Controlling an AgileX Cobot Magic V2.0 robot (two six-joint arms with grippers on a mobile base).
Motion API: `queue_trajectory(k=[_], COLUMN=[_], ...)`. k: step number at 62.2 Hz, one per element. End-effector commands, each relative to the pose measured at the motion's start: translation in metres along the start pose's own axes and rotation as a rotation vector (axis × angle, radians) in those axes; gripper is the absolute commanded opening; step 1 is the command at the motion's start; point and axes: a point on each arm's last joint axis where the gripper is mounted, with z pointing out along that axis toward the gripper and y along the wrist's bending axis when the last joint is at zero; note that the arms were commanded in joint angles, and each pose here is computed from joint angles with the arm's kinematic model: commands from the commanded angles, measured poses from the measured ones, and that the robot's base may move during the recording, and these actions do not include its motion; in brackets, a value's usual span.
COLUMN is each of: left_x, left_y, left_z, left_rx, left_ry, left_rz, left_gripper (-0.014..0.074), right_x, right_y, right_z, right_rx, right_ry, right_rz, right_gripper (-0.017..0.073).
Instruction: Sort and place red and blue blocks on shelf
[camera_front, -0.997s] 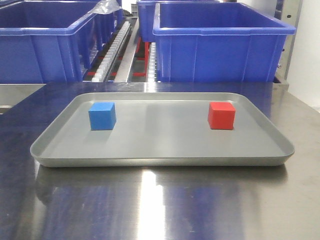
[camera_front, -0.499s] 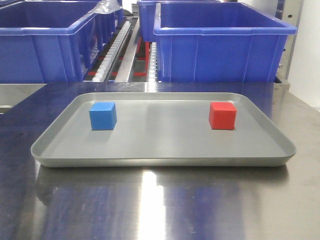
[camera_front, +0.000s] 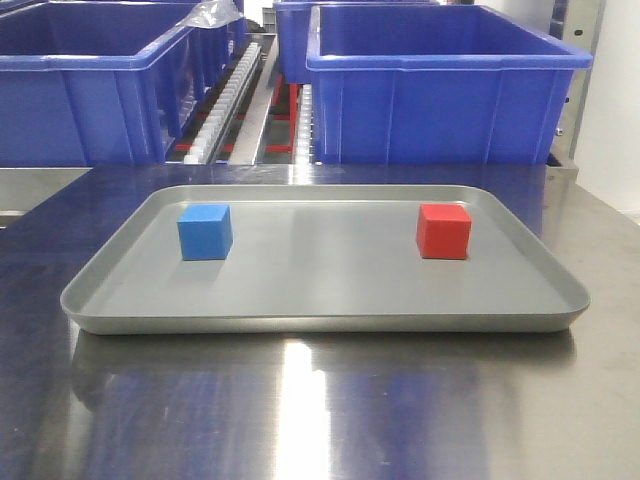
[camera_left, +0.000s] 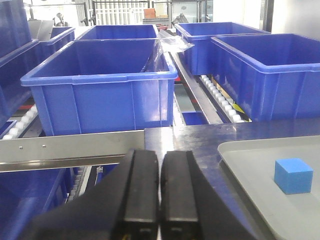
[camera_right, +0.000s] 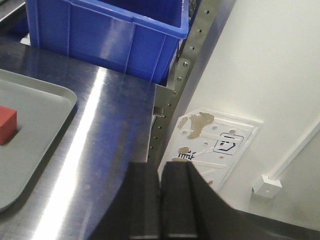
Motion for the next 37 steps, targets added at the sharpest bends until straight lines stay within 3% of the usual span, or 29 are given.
queue_trajectory(k=[1, 14, 24, 31, 37], left_x=[0.000, 0.000, 0.000, 0.000, 0.000], left_y=[0.000, 0.000, 0.000, 0.000, 0.000], left_z=[-0.001, -0.001, -0.001, -0.001, -0.001], left_rx=[0.001, 0.001, 0.001, 0.001, 0.001], left_ry=[-0.075, -0.075, -0.075, -0.075, -0.075], left_rz=[-0.001, -0.001, -0.001, -0.001, -0.001], left_gripper=[0.0125, 0.0125, 0.0125, 0.0125, 0.0125], right_x=[-0.026, -0.056, -0.078, -0.087, -0.088], right_y=[-0.004, 0.003, 0.029, 0.049, 0.068], right_z=[0.011, 0.055, 0.099, 0.127, 0.151], right_rx=[0.011, -0.099, -0.229, -0.283, -0.287], right_ry=[-0.085, 0.021, 0.131, 0.280, 0.458], right_rz=[-0.031, -0.013, 0.038, 0.111, 0.207], right_gripper=[0.0056, 0.0056, 0.0056, 0.0056, 0.0057])
